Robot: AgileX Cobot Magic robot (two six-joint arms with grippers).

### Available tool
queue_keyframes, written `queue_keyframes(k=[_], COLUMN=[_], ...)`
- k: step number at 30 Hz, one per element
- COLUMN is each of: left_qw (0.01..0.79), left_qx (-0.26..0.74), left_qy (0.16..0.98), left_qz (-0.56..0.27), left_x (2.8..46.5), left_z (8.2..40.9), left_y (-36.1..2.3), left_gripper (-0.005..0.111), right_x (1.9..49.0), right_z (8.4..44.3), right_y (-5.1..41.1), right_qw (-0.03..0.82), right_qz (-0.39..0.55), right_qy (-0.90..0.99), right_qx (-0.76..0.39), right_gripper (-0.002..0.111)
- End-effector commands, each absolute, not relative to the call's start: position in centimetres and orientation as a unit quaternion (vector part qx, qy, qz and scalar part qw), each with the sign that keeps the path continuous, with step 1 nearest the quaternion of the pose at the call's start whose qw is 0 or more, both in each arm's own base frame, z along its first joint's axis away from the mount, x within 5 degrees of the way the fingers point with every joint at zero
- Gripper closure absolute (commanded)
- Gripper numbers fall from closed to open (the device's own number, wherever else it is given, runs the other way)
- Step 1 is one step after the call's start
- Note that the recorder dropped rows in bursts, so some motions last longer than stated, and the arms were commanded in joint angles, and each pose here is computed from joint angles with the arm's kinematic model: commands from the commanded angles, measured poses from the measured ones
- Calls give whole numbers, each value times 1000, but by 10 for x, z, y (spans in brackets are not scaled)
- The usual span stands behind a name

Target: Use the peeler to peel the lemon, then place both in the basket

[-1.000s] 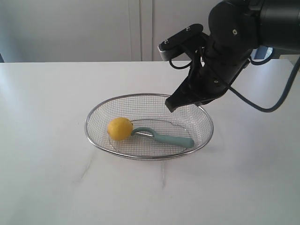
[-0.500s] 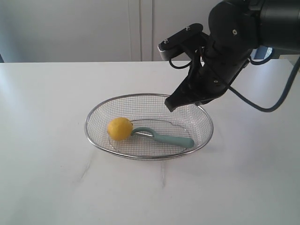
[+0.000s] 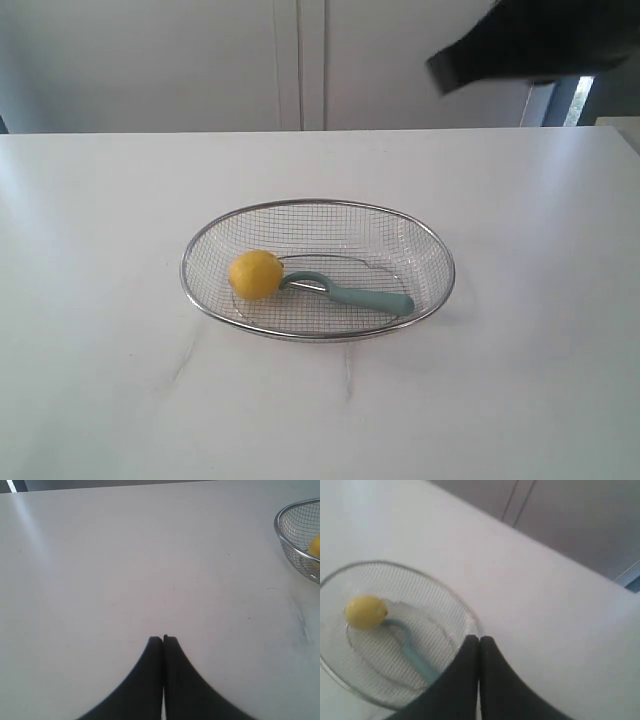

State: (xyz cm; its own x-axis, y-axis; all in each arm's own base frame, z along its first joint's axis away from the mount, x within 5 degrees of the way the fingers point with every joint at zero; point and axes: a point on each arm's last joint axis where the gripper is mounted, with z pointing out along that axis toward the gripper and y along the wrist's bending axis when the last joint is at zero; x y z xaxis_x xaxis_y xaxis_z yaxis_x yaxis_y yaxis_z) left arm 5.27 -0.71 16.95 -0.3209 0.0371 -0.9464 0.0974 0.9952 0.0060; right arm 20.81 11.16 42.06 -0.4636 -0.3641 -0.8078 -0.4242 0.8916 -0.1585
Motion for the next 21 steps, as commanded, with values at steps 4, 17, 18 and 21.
queue_keyframes(k=[4,17,18,21], left_qw=[581,581,581,581], left_qx=[35,35,35,35], left_qy=[812,812,812,812], left_qz=[-31,-32,-32,-32], left_x=[52,52,52,52], left_z=[169,169,169,169], left_y=[-7,-7,-7,-7], left_gripper=[106,106,106,106], right_x=[75,-125,-129,-132], right_z=[507,493,491,489], right_y=[-6,-24,-24,-24], right_qw=[703,859,862,864], right_qz=[-47,-54,-54,-54], right_qy=[709,507,503,500], right_qx=[-19,35,36,36], right_gripper=[108,108,108,108])
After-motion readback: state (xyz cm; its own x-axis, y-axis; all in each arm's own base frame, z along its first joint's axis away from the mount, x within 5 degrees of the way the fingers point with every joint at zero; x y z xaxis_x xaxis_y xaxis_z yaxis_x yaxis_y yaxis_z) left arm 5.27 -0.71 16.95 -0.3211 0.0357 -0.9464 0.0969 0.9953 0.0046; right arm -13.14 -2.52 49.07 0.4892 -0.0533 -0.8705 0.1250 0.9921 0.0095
